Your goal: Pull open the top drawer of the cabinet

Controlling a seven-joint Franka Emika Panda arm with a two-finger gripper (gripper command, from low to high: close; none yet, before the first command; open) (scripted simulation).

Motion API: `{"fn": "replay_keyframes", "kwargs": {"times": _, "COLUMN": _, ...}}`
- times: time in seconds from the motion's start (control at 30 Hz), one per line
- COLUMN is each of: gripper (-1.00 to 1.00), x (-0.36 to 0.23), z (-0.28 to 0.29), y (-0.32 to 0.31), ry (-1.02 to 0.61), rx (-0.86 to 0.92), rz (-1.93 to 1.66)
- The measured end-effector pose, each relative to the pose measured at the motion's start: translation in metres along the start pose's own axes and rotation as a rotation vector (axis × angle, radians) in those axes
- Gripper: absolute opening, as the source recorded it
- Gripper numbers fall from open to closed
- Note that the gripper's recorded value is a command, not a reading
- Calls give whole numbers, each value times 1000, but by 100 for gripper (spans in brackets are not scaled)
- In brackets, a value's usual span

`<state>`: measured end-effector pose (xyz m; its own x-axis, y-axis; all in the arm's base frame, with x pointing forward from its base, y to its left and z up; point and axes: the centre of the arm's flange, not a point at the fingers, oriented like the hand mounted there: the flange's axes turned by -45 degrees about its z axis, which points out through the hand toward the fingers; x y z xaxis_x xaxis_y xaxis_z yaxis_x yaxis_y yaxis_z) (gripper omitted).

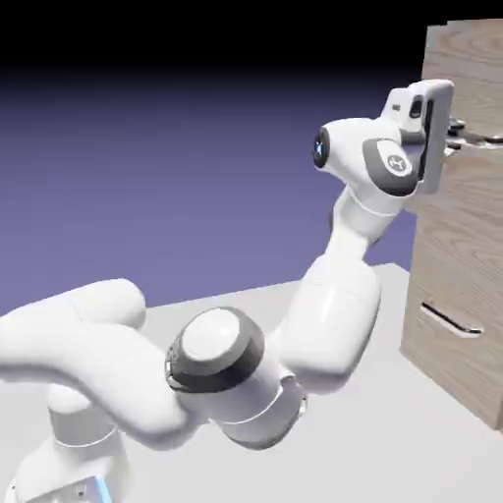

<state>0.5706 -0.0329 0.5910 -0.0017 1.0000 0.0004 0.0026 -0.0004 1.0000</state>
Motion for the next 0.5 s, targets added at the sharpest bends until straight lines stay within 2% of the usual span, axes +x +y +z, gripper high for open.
{"fn": "replay_keyframes", "kwargs": {"times": 0.5, "gripper": -100, "x": 0, "z": -182, "y": 0, "ry": 0, "rx": 0, "rz": 0}}
